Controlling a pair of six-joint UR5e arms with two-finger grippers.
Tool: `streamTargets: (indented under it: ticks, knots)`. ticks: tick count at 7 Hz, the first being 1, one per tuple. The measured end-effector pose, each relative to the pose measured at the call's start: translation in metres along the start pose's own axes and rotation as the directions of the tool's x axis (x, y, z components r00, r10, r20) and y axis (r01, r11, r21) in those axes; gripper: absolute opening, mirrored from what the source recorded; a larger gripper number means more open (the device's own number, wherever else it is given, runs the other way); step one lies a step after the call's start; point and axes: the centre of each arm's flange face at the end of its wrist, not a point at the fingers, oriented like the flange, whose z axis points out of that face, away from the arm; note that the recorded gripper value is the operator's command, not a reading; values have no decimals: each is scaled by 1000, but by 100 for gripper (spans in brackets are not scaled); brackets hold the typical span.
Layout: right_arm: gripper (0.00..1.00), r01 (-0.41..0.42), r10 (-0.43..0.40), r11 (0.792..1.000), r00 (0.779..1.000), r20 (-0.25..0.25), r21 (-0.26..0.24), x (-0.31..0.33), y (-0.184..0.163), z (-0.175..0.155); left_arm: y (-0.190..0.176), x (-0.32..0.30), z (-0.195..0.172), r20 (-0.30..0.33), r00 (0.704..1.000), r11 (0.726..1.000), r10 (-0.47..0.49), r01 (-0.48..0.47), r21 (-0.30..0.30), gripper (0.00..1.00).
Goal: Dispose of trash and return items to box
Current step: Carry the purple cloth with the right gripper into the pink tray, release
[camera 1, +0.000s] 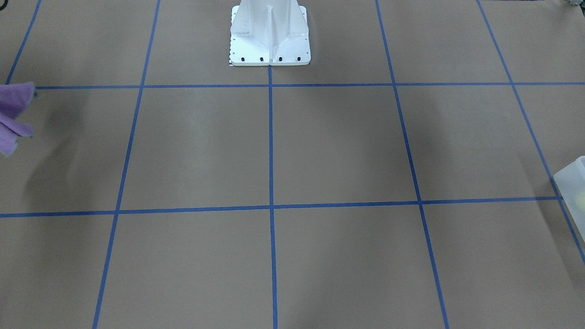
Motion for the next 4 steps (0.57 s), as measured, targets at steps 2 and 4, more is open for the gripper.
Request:
streamTargets:
  ticks: [2,4]
  knots:
    - [0,67,-68,997,998,-19,-48,99,34,-25,0,3,5,0,1000,1000,4,-4,-9,99]
    - [0,113,-112,989,994,20,-100,200,64,3,1,6,12,0,1000,1000,9,-9,-20,99]
